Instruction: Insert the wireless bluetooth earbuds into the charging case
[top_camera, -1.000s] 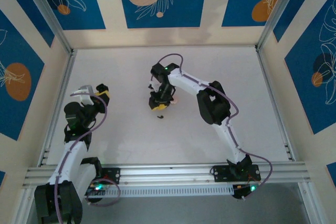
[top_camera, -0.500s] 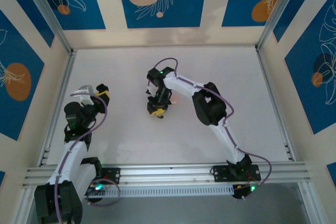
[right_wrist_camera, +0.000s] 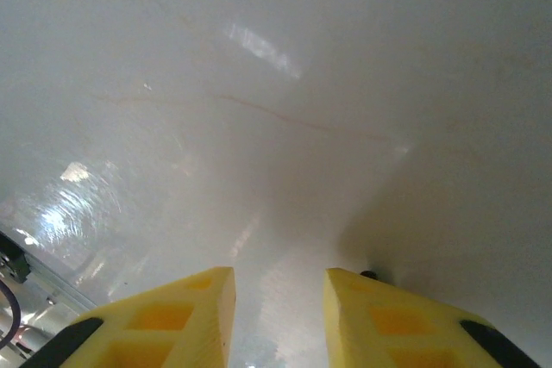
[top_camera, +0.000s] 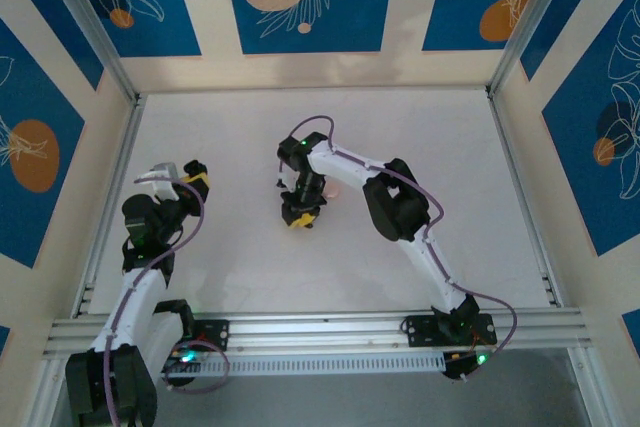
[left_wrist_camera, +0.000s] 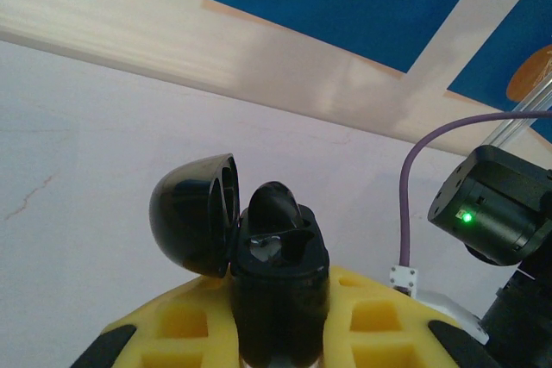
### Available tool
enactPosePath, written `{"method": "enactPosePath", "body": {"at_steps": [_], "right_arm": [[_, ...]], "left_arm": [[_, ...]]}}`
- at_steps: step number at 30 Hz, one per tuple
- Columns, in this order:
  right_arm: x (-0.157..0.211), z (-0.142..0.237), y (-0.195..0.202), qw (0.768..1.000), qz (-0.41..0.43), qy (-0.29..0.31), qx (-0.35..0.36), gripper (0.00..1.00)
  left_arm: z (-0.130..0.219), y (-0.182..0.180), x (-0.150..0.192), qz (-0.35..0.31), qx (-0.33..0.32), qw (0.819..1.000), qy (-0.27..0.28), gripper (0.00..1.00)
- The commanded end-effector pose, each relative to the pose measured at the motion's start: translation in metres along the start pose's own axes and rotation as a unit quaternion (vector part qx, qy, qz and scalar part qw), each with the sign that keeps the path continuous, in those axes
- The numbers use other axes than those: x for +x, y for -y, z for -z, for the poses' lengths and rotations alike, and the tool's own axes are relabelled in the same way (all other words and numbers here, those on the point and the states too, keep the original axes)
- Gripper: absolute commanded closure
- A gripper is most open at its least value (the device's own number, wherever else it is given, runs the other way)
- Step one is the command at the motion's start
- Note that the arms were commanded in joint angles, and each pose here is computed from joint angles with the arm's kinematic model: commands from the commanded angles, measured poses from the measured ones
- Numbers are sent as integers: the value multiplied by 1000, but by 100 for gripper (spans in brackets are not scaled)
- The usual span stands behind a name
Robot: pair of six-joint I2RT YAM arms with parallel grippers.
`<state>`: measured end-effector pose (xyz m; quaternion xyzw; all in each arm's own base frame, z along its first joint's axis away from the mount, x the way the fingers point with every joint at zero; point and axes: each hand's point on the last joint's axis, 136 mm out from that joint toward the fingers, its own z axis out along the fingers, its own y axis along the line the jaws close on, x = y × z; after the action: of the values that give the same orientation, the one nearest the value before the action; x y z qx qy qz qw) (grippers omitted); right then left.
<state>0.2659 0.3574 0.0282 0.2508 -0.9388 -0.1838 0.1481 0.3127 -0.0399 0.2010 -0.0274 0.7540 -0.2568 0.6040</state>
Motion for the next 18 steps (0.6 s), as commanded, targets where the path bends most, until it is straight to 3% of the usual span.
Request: {"method": "enactPosePath", "body": {"at_steps": [1,9,18], "right_arm": [[26,-5,-5,999,21,-42,5,68],[40,20,-22,1000,20,-19,-8,66],[63,33,1,993,-118,6,-16,62]], "left_arm": [[2,4,-10,-11,9,1000,12,83],[2,5,-11,-11,11,1000,13,83],[2,6,-11,-10,14,1000,13,83]]}}
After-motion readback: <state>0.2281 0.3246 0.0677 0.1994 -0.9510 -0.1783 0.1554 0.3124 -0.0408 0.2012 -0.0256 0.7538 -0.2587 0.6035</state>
